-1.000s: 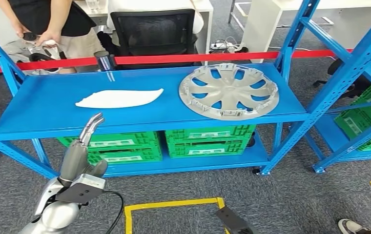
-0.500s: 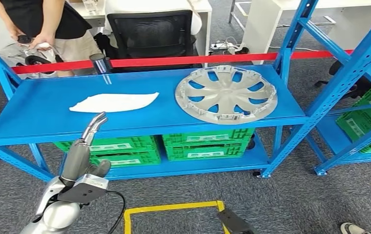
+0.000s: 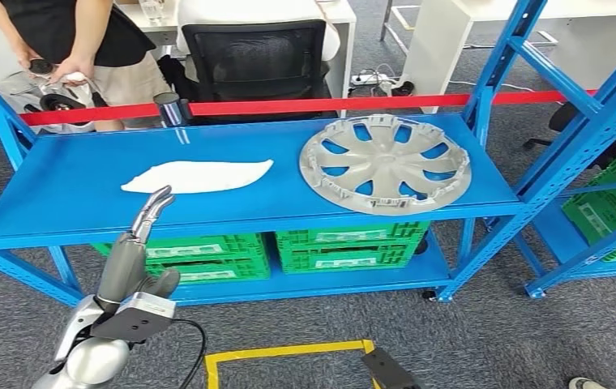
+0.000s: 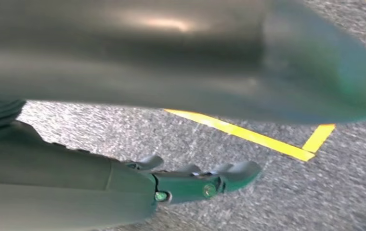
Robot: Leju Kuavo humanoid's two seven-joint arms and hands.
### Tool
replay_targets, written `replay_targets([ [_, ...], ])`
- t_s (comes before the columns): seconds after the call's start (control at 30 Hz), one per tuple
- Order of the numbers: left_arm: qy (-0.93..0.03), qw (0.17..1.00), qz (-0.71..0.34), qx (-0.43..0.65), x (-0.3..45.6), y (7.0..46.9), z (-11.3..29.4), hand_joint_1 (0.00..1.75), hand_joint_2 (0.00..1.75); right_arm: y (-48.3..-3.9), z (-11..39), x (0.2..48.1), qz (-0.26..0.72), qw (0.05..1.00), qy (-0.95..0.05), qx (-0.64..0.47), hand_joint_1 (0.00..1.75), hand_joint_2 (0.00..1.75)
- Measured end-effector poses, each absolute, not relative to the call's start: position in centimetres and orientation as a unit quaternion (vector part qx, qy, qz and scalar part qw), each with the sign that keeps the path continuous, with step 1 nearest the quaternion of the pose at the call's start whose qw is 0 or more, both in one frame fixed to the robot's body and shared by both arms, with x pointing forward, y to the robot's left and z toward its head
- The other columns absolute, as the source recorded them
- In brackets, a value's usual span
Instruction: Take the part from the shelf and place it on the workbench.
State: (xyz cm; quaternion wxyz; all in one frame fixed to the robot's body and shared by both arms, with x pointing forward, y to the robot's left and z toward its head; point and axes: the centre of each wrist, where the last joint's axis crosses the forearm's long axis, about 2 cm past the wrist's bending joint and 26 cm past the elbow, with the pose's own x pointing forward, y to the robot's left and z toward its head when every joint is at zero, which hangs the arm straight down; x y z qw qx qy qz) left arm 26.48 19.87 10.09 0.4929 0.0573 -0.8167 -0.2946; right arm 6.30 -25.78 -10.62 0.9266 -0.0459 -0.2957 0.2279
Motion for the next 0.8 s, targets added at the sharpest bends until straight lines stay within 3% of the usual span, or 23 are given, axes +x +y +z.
replay_targets([
  [0.8,-0.81,0.503,-0.291,0.075,25.5,20.8,9.8,0.0,0.0,-25.5,-10.7,5.9,0.238,0.929,-0.282,-0.025,0.0,0.0],
])
